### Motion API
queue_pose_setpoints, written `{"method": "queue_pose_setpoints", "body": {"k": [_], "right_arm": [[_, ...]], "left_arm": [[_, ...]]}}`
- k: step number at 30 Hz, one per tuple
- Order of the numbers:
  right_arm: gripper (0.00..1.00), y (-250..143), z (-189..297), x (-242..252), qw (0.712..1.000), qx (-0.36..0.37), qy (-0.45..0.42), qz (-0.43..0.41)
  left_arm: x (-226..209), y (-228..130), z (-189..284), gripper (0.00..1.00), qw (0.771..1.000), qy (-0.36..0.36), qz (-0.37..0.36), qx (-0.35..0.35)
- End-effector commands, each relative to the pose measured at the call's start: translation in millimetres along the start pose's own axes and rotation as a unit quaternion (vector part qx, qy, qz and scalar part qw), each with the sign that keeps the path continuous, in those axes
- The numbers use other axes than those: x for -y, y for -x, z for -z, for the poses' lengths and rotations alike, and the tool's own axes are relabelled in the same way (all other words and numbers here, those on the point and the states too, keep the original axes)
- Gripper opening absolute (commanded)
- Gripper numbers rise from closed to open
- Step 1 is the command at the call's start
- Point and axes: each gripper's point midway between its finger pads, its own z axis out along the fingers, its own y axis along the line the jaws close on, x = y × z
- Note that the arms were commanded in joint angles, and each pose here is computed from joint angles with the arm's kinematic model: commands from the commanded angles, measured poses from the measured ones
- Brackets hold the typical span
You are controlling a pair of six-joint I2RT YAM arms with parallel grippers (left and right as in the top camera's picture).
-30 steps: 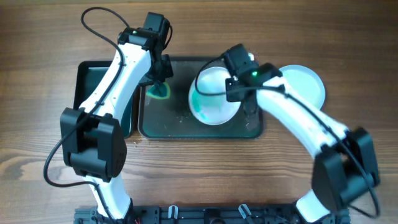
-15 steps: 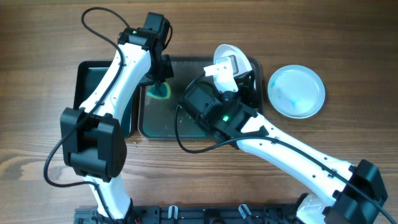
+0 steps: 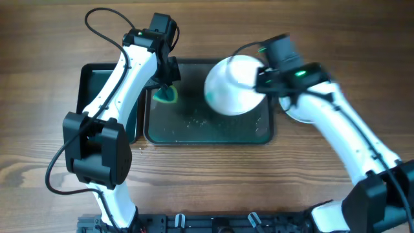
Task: Clean dirty plates on tray and stack at the side
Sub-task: 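Lift the last plate with the right gripper and stack it on the side pile, then return the sponge to the small black tray with the left gripper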
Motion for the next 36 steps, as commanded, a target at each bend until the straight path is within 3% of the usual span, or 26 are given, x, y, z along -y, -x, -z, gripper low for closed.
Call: {"method": "queue_pose_setpoints", "body": {"k": [1,6,8,12,13,14,16,17,21,24,29,32,33,36], "right_arm": [[0.04,15,7,63,0.992,-0.025,0.035,-0.115],[0.04,3,3,212,0.959,-0.016,-0.131,-0.251],[0.04,-13,-12,229,0.950,-0.025,-0.148,-0.275],[0.05,-39,-52,229,0.952,-0.028,-0.131,-0.276],[0.11,-38,-58,222,0.955,-0.024,-0.108,-0.275],[0.19,-39,-62,213,0.958,-0.026,-0.087,-0.273],[0.49,-43,-63,204,0.964,-0.038,-0.077,-0.252],[0.54,-46,-61,202,0.964,-0.048,-0.074,-0.251],[0.61,-31,-25,188,0.970,-0.062,-0.049,-0.230],[0.65,-19,4,183,0.974,-0.039,-0.044,-0.217],[0.69,-17,15,176,0.980,-0.030,-0.030,-0.192],[0.69,-17,16,173,0.981,-0.031,-0.021,-0.190],[0.69,-16,16,169,0.983,-0.031,-0.007,-0.180],[0.69,-12,24,166,0.984,-0.019,-0.001,-0.178]], "left_arm": [[3,3,6,0.04,1.000,-0.007,0.010,0.007],[3,3,6,0.04,1.000,-0.007,0.010,0.007],[3,3,6,0.04,1.000,-0.007,0.010,0.007],[0,8,6,0.04,1.000,-0.004,0.014,0.016],[-6,12,7,0.04,1.000,-0.003,0.020,0.020],[-17,16,10,0.04,0.999,0.000,0.031,0.019],[-50,23,22,0.04,0.999,0.008,0.039,0.018],[-65,25,30,0.04,0.999,0.009,0.036,0.019],[-141,23,49,0.04,0.999,0.031,-0.005,0.006],[-189,31,18,0.04,0.998,0.041,0.043,0.006],[-202,21,-36,0.05,0.998,0.041,0.050,-0.023],[-201,20,-44,0.16,0.998,0.039,0.049,-0.031],[-196,19,-43,0.31,0.998,0.024,0.050,-0.031],[-183,27,-25,0.56,0.998,-0.014,0.052,-0.016]]}}
